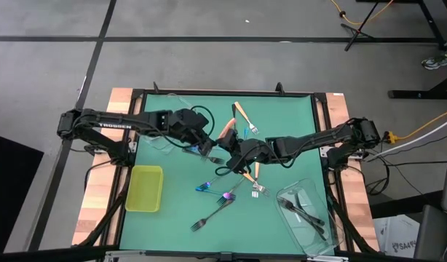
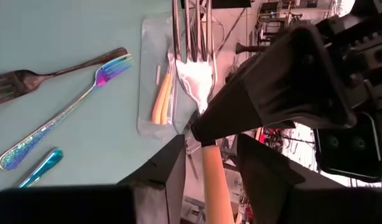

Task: Sort silverware by color (type)
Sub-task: Put the orange fork in the top transparent bin

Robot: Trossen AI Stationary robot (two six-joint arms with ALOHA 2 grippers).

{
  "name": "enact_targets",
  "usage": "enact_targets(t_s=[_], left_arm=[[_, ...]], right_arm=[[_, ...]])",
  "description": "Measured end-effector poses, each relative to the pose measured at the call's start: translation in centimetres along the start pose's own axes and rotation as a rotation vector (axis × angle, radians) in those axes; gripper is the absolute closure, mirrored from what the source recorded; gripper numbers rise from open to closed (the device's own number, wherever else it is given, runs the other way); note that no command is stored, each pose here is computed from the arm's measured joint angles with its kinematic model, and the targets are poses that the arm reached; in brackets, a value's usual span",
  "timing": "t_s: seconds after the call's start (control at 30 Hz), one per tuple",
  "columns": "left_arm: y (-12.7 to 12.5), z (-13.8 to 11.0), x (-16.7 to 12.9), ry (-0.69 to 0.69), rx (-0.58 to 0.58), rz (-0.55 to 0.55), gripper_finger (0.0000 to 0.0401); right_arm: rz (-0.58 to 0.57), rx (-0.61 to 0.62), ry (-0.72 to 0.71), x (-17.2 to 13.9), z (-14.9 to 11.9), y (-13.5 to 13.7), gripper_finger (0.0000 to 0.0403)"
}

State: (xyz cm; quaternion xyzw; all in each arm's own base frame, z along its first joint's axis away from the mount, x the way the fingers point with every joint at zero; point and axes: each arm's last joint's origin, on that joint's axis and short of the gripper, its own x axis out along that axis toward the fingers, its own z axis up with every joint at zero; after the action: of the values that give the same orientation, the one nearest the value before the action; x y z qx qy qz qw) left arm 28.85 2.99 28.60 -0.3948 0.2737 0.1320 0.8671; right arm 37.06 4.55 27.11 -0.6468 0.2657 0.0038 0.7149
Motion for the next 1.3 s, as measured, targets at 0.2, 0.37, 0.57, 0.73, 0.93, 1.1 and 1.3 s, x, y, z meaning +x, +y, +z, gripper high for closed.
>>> enact_targets(t_s=[0.2, 0.37, 0.57, 0.73, 0.93, 1.1, 1.3], left_arm=[[1.8, 0.9, -0.2, -0.020, 0.039, 0.108, 0.0401], [3.8, 1.9, -0.6, -0.009, 0.067, 0.195, 0.0401], [6.6, 3.0, -1.4, 0.005, 0.110, 0.341, 0.0401], [9.0, 3.4, -2.4, 0.053, 0.154, 0.533, 0.0401], [11.3, 3.0, -3.9, 0.150, 0.223, 0.814, 0.0401], [12.1, 2.4, -4.7, 0.237, 0.248, 0.934, 0.0401], [12.6, 1.3, -5.3, 0.359, 0.244, 0.995, 0.0401]], right_arm=[[-0.021, 0.077, 0.060, -0.3, 0.4, 0.1, 0.0263], [-0.037, 0.117, 0.106, -0.6, 0.6, 0.2, 0.0263], [-0.038, 0.172, 0.125, -0.5, 0.5, 0.3, 0.0262], [-0.023, 0.198, 0.146, -0.2, -0.1, 0.3, 0.0262], [0.014, 0.217, 0.152, 0.2, -1.1, 0.5, 0.0262], [0.051, 0.318, 0.124, 0.9, -2.3, 0.4, 0.0262], [0.096, 0.430, 0.121, 1.6, -4.1, 0.4, 0.0262]])
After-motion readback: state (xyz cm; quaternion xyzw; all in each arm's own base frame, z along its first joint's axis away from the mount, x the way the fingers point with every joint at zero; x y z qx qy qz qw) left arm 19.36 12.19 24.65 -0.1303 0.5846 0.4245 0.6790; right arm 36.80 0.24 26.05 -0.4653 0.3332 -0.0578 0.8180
